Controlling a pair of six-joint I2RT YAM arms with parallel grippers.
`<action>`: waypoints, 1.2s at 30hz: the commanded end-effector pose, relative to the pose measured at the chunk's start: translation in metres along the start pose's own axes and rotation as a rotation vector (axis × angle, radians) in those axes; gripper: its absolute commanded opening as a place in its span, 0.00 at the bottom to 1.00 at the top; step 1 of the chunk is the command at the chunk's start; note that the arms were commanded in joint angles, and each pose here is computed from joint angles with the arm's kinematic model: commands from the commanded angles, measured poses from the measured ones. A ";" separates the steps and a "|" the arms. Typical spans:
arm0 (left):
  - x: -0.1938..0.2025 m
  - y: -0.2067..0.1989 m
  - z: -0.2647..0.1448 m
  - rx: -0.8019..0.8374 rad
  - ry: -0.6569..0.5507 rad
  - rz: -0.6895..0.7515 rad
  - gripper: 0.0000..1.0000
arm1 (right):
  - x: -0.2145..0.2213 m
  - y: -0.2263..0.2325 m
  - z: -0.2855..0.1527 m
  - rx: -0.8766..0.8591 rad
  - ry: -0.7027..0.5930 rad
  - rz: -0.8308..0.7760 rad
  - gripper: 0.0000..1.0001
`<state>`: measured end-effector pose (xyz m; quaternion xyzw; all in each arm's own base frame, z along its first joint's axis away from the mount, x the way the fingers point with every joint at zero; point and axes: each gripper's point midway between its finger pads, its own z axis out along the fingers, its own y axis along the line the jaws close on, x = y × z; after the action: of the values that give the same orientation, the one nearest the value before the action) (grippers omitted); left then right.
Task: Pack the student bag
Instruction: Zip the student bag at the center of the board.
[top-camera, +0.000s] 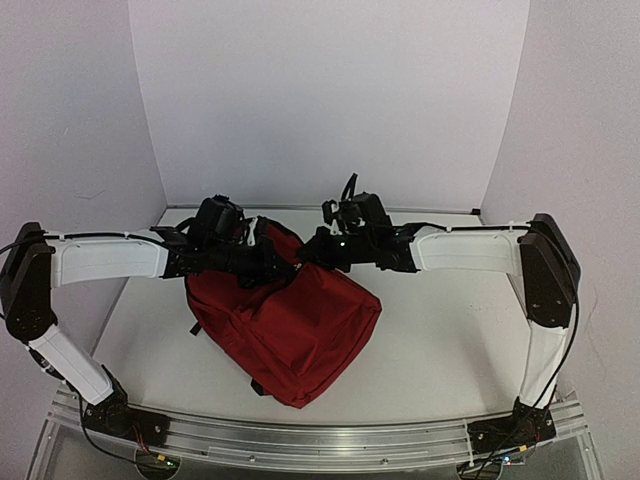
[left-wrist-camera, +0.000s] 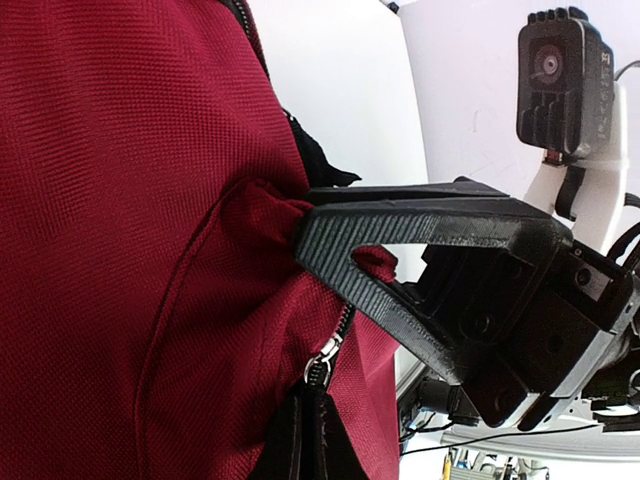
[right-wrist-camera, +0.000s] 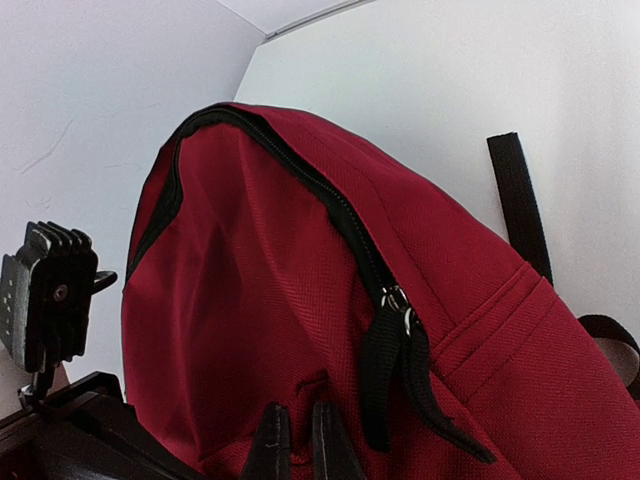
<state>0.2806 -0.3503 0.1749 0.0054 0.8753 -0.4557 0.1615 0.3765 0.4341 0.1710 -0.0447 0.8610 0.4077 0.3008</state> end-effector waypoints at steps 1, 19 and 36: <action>0.097 0.017 -0.025 -0.085 0.365 -0.123 0.00 | -0.167 -0.085 -0.066 0.318 -0.595 0.038 0.00; -0.024 -0.095 -0.005 0.269 0.164 0.080 0.00 | -0.035 -0.037 -0.142 0.013 -0.135 -0.270 0.97; 0.020 -0.050 -0.017 0.144 0.273 -0.031 0.00 | 0.032 0.015 -0.065 -0.078 0.029 -0.602 0.89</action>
<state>0.2633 -0.3745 0.2026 0.0606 0.8579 -0.5087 0.0385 0.3072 0.3796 0.1767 -0.2738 0.8257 0.3464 0.3510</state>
